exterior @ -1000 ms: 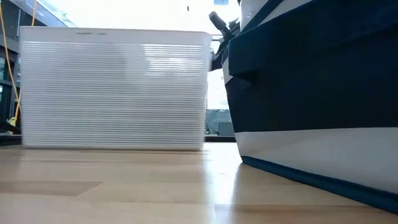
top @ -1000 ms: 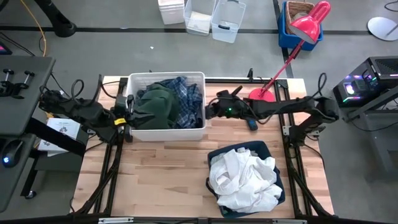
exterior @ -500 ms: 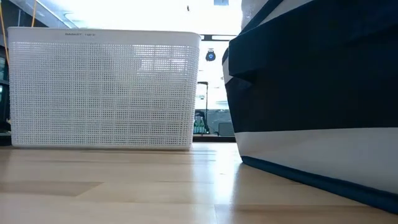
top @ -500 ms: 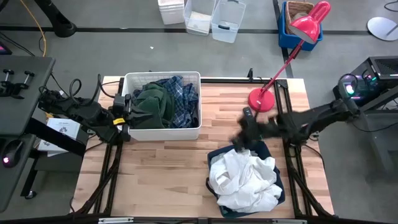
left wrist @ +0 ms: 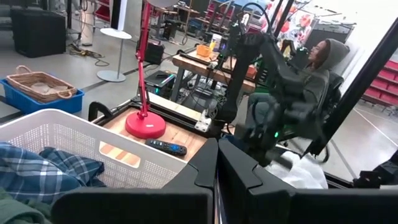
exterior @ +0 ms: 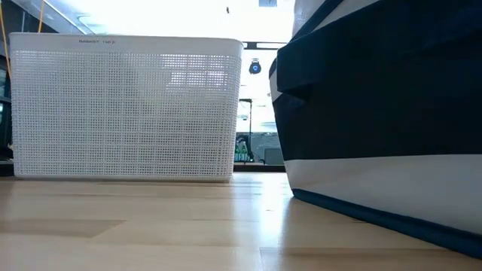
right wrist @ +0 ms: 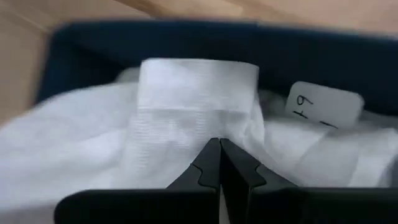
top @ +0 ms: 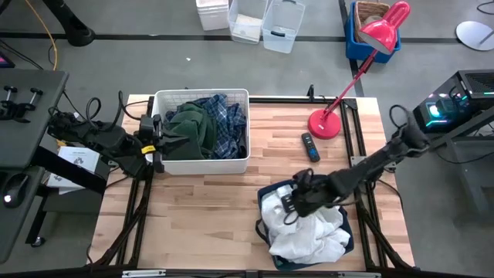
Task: Sort clothes
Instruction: Move the blue laundry bin to the right of the white laundry bin
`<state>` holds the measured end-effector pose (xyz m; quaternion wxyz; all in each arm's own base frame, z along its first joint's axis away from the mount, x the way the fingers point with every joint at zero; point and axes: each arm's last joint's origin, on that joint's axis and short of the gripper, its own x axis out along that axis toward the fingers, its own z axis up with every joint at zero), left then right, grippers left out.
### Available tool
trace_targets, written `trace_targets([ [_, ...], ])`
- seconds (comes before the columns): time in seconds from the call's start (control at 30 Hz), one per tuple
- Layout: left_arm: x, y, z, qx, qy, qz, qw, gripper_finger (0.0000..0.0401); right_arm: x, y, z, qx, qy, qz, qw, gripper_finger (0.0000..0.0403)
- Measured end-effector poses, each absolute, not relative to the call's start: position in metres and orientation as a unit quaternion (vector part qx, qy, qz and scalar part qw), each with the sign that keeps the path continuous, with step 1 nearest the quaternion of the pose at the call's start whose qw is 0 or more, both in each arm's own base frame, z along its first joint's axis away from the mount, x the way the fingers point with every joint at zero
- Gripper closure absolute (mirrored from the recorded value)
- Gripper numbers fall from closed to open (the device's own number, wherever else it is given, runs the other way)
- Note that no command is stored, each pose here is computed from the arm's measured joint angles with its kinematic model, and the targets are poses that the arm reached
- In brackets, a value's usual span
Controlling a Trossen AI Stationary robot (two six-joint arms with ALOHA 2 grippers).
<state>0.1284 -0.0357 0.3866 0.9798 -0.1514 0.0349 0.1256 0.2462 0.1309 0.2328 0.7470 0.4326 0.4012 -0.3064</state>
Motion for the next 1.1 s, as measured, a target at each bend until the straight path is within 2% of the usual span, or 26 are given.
trace_targets([
  [0.17,0.128,-0.036,0.387,-0.160,0.034,0.126,0.978,0.0401,0.268,0.124,0.207,0.425,0.422,-0.328,0.731,0.0403],
  [0.37,0.128,-0.036,0.387,-0.161,0.034,0.126,0.978,0.0401,0.282,0.091,0.201,0.409,0.391,-0.388,0.728,0.0403],
  [0.77,0.128,-0.036,0.387,-0.160,0.034,0.126,0.978,0.0401,0.305,-0.027,0.206,0.329,0.347,-0.447,0.756,0.0403],
  [1.0,0.127,-0.035,0.387,-0.155,0.033,0.126,0.979,0.0401,0.299,-0.109,0.212,0.297,0.316,-0.477,0.764,0.0403],
  [1.1,0.126,-0.035,0.388,-0.149,0.032,0.124,0.980,0.0401,0.296,-0.129,0.216,0.312,0.298,-0.464,0.774,0.0403],
])
